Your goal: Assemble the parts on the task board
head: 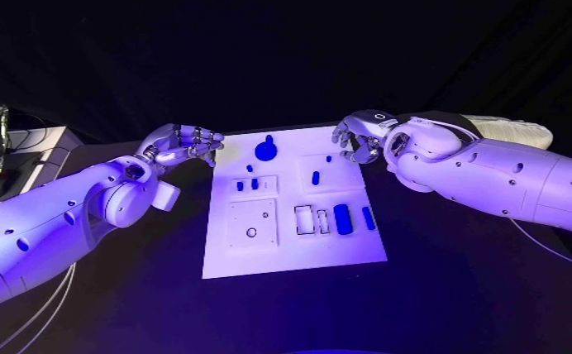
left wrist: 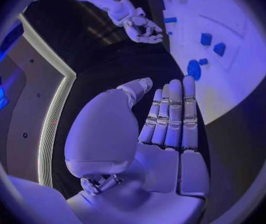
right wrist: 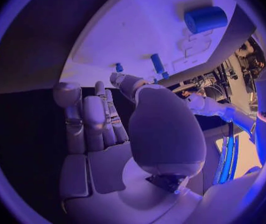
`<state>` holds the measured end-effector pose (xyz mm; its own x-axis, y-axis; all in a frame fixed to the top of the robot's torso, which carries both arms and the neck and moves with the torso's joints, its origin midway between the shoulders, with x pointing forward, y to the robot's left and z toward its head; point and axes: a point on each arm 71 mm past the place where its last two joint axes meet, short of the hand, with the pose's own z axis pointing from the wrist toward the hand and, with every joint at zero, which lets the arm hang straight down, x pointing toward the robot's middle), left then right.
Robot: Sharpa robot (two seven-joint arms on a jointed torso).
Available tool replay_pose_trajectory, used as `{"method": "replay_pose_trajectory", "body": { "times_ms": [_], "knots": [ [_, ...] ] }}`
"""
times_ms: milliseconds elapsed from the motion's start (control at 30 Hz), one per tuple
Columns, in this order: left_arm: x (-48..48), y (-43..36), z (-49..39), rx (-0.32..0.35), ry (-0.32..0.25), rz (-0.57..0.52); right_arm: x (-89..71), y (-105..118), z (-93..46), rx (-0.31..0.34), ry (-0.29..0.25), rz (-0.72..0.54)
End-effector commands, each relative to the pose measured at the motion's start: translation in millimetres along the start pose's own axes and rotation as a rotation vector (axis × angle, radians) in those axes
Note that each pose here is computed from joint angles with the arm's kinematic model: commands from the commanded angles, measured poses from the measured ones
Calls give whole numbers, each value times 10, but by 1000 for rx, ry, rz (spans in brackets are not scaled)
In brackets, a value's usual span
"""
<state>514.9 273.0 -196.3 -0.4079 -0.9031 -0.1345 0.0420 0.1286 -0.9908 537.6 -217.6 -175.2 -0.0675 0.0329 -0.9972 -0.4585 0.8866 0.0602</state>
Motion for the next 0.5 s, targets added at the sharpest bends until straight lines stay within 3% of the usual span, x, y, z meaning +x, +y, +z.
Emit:
{"method": "replay_pose_trajectory", "body": {
  "times_ms": [33,500],
  "knots": [
    [96,-74,-38,98,47,-209,68,42,18,24,59,-147],
    [218,-119,-89,139,79,-253,243,238,94,-8,96,-158]
  ]
}}
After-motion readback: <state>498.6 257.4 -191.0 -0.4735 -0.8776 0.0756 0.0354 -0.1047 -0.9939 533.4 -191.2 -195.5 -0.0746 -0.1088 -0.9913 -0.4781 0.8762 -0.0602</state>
